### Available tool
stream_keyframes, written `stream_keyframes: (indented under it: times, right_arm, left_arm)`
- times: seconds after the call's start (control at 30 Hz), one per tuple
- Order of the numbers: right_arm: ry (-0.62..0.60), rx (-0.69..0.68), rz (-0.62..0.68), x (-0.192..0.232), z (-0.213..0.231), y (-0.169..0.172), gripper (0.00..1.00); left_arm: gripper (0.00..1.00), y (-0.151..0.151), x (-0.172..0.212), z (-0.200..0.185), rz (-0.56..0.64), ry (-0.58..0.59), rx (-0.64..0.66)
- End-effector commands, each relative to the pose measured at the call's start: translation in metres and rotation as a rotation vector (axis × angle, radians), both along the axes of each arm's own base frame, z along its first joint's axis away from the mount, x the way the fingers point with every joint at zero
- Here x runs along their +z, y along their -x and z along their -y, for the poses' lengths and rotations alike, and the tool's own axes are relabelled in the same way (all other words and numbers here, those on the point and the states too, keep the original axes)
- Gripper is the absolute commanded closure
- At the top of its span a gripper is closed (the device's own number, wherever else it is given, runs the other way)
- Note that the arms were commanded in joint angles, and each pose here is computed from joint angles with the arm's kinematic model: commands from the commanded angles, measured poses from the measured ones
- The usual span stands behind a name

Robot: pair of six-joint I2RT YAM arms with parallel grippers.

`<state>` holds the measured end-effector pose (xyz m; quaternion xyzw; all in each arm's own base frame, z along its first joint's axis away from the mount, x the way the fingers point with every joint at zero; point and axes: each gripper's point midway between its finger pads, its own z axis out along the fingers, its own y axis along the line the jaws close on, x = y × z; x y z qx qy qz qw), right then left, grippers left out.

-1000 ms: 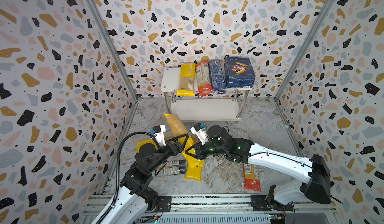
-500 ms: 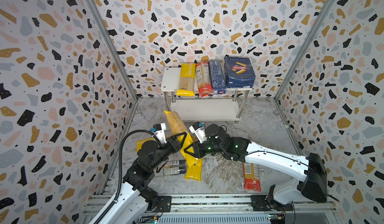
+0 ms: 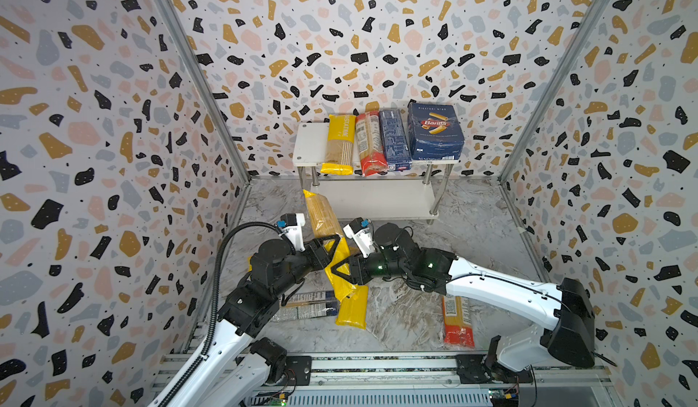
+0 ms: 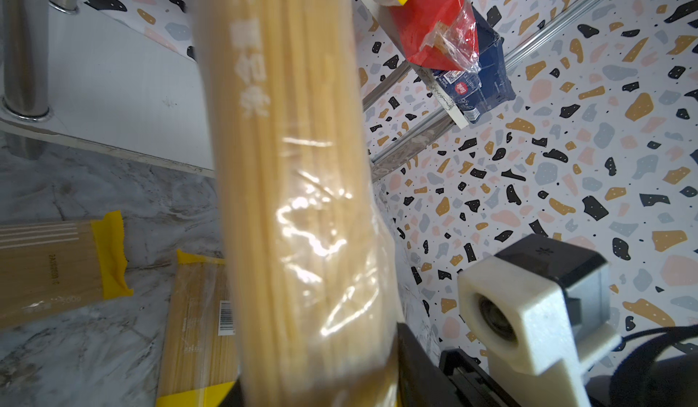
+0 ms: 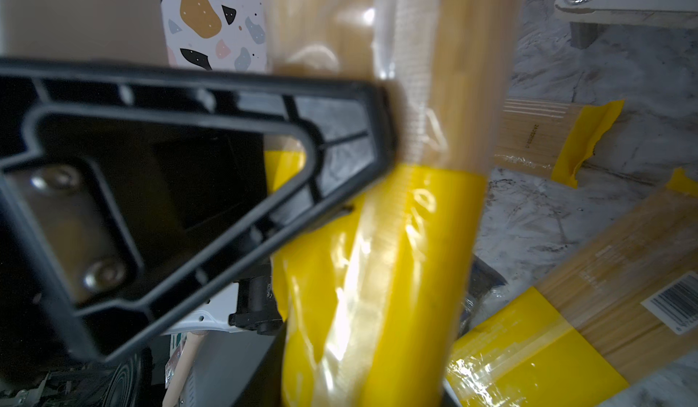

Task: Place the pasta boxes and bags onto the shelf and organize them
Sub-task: 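Hold the bag upright with the right gripper while the left gripper grasps its upper end, then lift the yellow-banded bag with the left gripper while the right gripper releases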

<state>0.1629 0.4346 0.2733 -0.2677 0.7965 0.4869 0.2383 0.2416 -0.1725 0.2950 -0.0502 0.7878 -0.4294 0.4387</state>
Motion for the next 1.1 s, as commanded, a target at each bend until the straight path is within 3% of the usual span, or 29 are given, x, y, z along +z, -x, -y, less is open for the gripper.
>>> stream_keyframes:
  times: [0.0,0.2,0.53,0.83,1.07]
  right_arm:
    - [-0.206,0.066,0.118,0.073,-0.002,0.012,0.47]
    - [-0.215,0.062,0.121,0.075,0.006,0.011,0.34]
    - [-0.235,0.062,0.117,0.077,0.016,0.010,0.33]
    - [-0.249,0.040,0.128,0.079,0.033,0.007,0.21]
    - [-0.241,0.009,0.126,0.076,0.049,0.003,0.19]
  left_arm:
    - [1.00,0.010,0.036,0.012,0.106,0.018,-0.094]
    - [1.00,0.009,0.050,0.011,0.121,-0.012,-0.090]
    - [1.00,0.005,0.059,0.011,0.134,-0.022,-0.086]
    - [1.00,0.001,0.077,0.001,0.169,-0.068,-0.040]
    - [1.00,-0.001,0.091,-0.004,0.193,-0.105,-0.027]
